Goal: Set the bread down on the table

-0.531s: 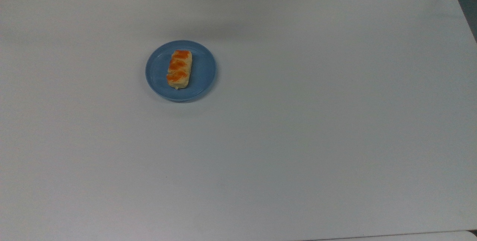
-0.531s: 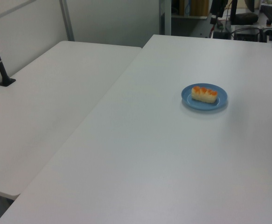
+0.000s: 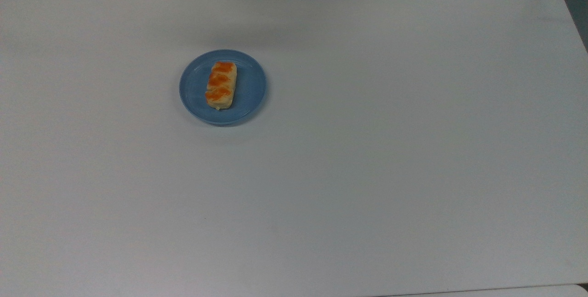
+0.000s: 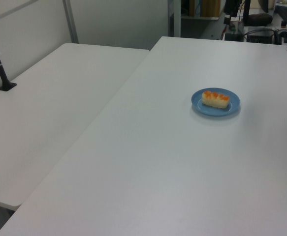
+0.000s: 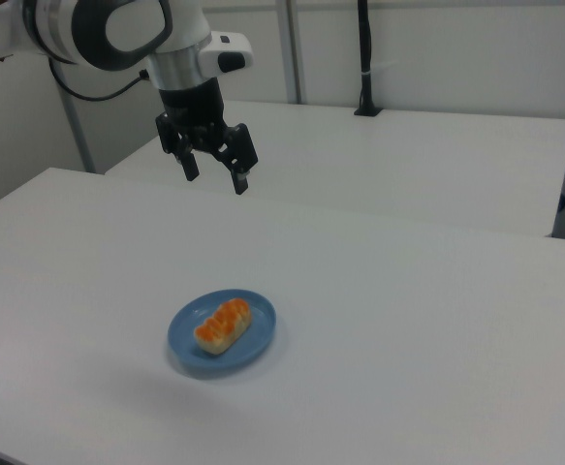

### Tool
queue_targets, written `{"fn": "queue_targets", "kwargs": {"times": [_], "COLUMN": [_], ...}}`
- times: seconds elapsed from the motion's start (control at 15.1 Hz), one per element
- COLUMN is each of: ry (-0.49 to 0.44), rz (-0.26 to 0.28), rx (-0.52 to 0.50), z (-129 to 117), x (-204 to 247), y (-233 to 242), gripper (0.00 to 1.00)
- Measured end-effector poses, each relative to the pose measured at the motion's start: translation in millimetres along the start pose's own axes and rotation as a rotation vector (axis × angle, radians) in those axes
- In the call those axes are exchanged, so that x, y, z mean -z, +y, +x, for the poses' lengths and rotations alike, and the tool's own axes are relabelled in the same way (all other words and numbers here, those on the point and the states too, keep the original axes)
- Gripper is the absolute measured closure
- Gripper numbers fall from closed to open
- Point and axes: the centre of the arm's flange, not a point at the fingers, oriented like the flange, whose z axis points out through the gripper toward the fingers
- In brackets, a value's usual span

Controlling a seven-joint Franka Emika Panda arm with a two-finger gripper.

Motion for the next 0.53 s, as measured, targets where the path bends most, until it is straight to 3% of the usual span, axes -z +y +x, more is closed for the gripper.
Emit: {"fn": "queue_targets", "kwargs": {"times": [0.33,0.53], "ry": [-0.022,-0.061], "rz": [0.003,-0.012], "rx": [0.013,0.084], "z": [-2,-9], "x": [-2,-4], "y": [-1,14], "gripper": [0.0,0.0]}}
